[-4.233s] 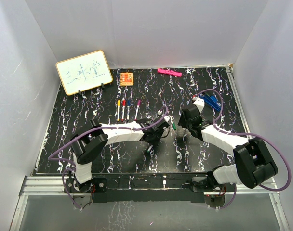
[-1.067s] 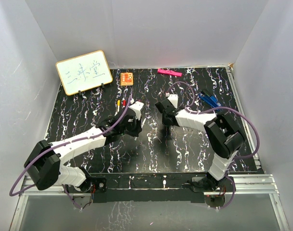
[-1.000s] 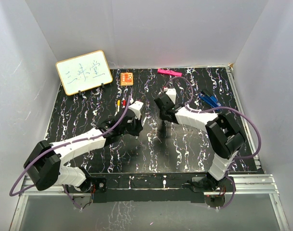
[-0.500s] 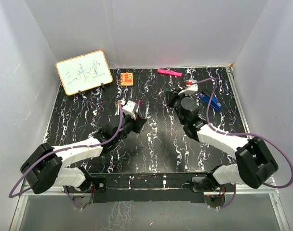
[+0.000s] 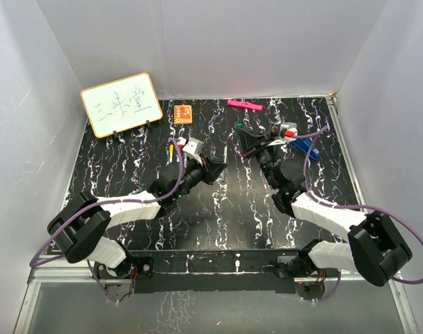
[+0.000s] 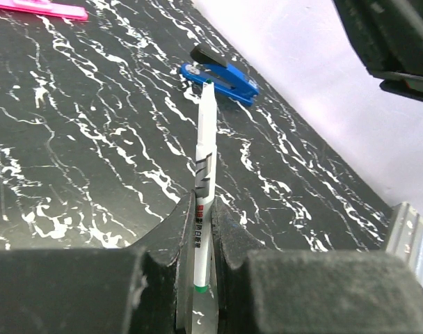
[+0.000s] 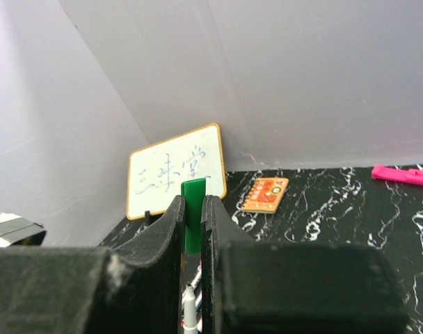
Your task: Insert the pens into the pen caps
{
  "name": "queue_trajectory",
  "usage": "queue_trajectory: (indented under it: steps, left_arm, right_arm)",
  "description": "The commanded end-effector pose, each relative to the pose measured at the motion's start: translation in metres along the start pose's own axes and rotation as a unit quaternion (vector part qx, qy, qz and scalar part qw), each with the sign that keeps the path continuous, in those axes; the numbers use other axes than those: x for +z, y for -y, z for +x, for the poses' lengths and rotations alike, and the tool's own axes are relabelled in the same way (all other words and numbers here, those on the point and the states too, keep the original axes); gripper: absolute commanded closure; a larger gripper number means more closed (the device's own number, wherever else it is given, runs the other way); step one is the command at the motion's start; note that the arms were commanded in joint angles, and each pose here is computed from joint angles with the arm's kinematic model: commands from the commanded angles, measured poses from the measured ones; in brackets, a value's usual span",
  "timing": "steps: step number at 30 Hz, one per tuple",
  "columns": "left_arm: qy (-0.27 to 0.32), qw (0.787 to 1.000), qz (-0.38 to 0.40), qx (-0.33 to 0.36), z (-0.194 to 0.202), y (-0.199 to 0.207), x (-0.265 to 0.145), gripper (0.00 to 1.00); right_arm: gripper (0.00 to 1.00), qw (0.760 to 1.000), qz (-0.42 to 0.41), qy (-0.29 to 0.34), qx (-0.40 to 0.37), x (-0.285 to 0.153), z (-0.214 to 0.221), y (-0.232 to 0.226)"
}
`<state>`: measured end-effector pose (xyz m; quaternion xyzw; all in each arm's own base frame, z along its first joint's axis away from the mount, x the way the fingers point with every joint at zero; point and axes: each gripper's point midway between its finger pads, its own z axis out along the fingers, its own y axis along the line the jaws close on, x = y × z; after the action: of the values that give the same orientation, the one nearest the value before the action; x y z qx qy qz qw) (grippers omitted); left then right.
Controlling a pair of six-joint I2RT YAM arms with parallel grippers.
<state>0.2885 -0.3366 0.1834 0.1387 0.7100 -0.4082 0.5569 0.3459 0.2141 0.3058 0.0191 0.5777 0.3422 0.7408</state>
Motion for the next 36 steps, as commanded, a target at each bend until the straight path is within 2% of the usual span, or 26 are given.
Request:
queue_trajectory:
  steps: [1,12,36]
  left_arm:
    - [0.046,0.997,0.06,-0.021,-0.038,0.031,0.01,1.0]
    - [0.045,0.993,0.101,-0.03,-0.05,0.052,0.013,1.0]
    - [0.044,0.996,0.074,-0.019,-0.05,0.042,0.011,1.0]
  right_arm:
    - [1.0,0.998,-0.046,0.051,0.003,-0.002,-0.028,-0.019]
    - [1.0,0.998,-0.058,0.032,0.005,-0.003,-0.015,-0.021]
    - [1.0,0.998,-0.061,0.016,0.006,-0.005,-0.004,-0.02]
